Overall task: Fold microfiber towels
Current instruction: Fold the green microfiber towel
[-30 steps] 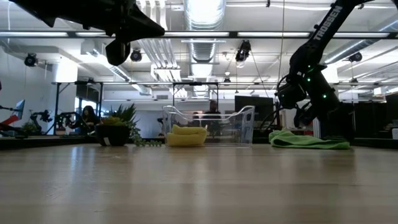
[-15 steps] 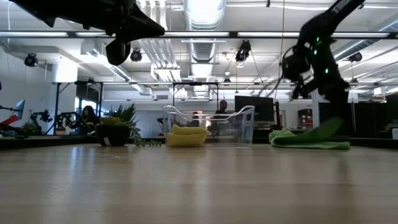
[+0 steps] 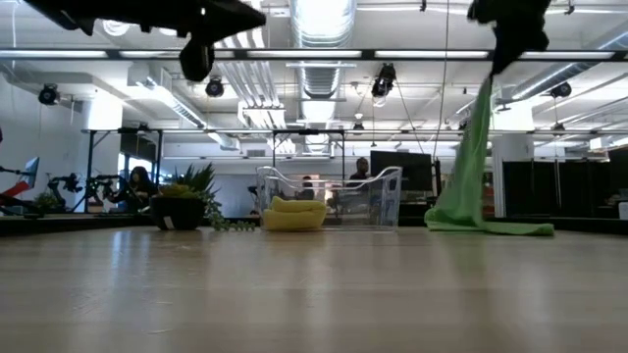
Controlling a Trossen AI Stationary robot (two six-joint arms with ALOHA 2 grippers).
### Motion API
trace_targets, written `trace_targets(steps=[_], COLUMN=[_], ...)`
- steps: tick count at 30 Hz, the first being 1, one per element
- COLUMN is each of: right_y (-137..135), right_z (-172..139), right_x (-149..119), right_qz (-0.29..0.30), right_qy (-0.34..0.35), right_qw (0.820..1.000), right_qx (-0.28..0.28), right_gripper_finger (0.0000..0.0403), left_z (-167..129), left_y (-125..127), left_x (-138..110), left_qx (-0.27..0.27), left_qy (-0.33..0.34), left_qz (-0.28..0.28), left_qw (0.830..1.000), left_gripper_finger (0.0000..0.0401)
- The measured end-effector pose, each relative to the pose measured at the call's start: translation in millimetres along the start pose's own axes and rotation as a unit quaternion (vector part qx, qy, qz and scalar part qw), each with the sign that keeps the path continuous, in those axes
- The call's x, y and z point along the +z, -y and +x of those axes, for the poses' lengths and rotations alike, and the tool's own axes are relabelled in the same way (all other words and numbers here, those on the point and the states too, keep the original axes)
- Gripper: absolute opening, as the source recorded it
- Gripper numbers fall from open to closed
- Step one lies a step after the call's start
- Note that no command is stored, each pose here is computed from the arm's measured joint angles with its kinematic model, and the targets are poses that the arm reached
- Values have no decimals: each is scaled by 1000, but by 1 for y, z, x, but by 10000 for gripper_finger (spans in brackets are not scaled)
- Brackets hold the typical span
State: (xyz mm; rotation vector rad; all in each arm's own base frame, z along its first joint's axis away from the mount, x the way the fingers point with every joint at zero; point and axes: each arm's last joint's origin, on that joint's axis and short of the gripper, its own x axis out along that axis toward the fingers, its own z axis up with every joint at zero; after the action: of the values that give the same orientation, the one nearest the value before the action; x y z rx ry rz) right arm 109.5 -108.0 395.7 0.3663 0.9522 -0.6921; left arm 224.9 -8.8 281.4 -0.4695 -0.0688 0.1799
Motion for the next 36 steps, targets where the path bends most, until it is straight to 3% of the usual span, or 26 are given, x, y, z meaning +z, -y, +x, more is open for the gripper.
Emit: trace_targets(steps=[8, 13, 15, 24, 29, 32, 36], right_y=[-32, -58, -70, -133, -182, -209, -233], right_z=[-60, -72, -75, -84, -80, -74, -67], right_x=[4, 18, 22, 42, 59, 71, 87], right_qz=[39, 36, 34, 21, 11, 4, -19], right_qy=[116, 168, 180, 214, 226, 234, 242], right_qw=[988, 975, 973, 970, 968, 967, 965], right_qx=[89, 138, 137, 113, 110, 103, 96], right_gripper_finger=[8, 8, 8, 8, 8, 8, 8], left_z=[10, 29, 37, 46, 41, 40, 44], left_y=[19, 38, 45, 67, 75, 80, 81], left_x=[29, 43, 49, 83, 89, 88, 85], left_qx=[-34, -131, -158, -176, -139, -74, 8], left_qy=[33, 12, 12, 25, -49, -57, -42], left_qz=[36, 86, 92, 94, 170, 217, 227], left_qw=[998, 988, 983, 980, 974, 972, 973], left_gripper_finger=[0, 0, 0, 0, 0, 0, 0])
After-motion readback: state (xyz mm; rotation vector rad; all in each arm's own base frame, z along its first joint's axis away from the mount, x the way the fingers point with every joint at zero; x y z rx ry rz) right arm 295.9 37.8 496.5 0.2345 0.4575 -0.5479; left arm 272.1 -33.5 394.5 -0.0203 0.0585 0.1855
